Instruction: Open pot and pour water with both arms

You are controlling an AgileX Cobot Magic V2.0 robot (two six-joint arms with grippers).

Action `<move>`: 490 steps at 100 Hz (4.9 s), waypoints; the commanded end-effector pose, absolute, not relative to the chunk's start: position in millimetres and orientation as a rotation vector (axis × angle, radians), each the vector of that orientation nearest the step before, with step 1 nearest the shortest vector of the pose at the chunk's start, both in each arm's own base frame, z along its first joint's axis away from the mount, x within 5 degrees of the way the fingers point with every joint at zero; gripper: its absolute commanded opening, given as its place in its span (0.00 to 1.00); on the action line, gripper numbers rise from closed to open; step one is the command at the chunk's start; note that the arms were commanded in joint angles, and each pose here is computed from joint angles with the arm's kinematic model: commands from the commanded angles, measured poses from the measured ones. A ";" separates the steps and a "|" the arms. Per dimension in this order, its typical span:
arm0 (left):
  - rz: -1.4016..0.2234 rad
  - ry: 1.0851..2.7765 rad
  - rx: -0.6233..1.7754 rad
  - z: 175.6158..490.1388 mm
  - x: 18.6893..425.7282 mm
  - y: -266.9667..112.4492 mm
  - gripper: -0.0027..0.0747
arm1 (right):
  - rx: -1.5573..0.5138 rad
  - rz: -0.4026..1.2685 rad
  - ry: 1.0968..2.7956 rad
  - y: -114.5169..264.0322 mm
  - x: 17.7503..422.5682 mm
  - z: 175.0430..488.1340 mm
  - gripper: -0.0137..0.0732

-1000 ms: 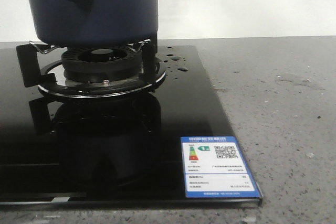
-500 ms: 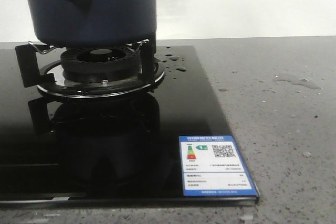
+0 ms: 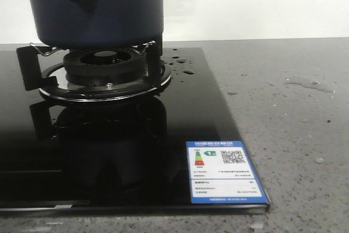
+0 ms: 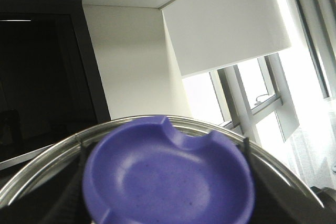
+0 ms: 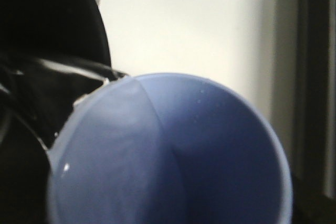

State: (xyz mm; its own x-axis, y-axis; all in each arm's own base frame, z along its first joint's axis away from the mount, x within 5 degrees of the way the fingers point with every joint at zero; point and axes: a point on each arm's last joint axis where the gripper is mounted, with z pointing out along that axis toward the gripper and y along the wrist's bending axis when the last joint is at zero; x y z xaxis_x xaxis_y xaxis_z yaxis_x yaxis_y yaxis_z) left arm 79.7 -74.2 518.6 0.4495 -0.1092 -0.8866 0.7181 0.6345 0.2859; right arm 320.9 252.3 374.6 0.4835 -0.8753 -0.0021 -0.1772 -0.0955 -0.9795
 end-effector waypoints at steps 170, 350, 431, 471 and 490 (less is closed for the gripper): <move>-0.587 1.024 0.717 509.7 84.1 -74.7 0.46 | -0.277 -0.263 1.690 74.3 262.5 430.0 0.41; -0.812 1.445 0.736 399.1 240.8 -110.9 0.40 | -0.335 0.171 1.251 39.1 120.6 421.1 0.08; -0.808 1.523 0.680 371.6 285.8 -123.1 0.40 | -0.330 0.167 1.233 37.4 113.8 422.7 0.08; -0.808 1.519 0.675 373.2 287.1 -123.2 0.82 | -0.329 0.165 1.244 37.3 114.8 419.9 0.08; -0.759 1.398 0.658 413.7 261.3 -112.5 0.70 | -0.331 0.165 1.277 37.7 117.9 409.4 0.08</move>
State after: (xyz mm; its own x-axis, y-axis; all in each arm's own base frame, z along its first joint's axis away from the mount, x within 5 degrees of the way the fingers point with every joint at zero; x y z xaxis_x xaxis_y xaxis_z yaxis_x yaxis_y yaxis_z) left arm 287.0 -118.7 365.8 -0.1046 0.0265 -0.9942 0.7849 0.6160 -0.0662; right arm 120.9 36.7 403.6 0.2561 -0.0682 -0.9642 -0.2888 0.9465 -0.1437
